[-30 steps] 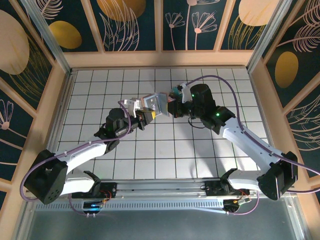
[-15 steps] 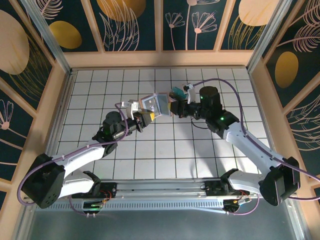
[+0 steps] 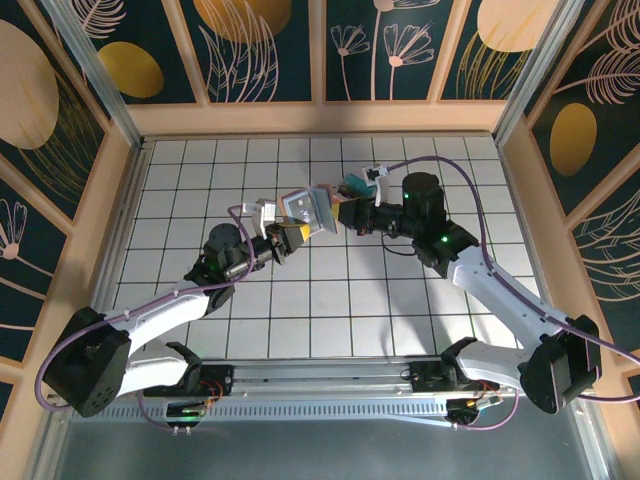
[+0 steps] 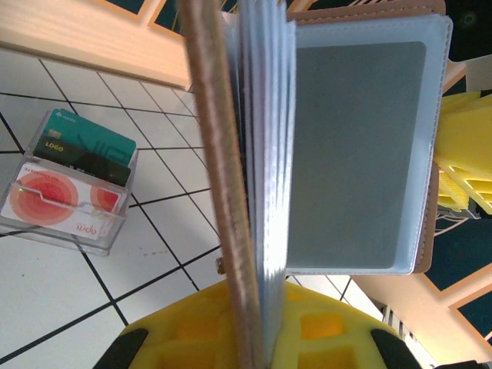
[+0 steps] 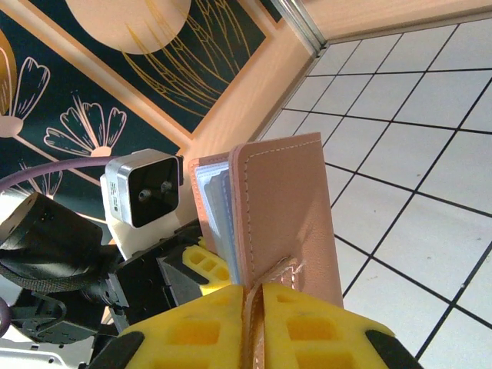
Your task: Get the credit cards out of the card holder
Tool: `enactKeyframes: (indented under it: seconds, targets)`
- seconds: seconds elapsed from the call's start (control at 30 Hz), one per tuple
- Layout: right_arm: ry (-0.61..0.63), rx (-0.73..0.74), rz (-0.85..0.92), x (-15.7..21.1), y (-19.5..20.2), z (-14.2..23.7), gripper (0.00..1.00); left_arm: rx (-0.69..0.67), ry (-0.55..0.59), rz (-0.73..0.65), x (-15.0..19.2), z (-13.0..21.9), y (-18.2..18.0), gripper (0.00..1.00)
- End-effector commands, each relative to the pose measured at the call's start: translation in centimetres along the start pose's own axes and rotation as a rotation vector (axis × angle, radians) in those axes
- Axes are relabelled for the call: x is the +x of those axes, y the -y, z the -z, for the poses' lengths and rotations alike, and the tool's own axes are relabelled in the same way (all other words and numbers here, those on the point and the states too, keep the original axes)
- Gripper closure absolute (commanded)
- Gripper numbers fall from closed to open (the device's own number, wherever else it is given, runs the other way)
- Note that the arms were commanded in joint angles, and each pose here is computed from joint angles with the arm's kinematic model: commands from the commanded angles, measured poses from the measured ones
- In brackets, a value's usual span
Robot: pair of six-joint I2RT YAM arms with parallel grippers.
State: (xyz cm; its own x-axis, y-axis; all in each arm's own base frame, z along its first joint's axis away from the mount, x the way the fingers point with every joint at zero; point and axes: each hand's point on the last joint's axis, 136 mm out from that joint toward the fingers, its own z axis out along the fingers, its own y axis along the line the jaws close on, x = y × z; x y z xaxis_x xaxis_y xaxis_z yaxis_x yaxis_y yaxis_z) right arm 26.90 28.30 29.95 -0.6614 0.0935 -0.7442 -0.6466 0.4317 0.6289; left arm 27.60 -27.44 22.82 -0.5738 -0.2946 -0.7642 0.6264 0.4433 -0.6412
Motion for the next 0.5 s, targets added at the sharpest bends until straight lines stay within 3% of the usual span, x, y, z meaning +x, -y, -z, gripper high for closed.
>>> enactKeyframes:
  seconds: [0.0,0.47]
  targets:
    - [0.027,-0.002,0.015,-0.6,-0.1,0.2,0.88,0.088,0.042,-0.028,-1.3,0.3,2.0,1.0]
    - [-0.017,0.167,0.056,0.1,1.8,-1.4,0.71,0.107,0.04,-0.024,-1.6,-0.1,2.4,1.0]
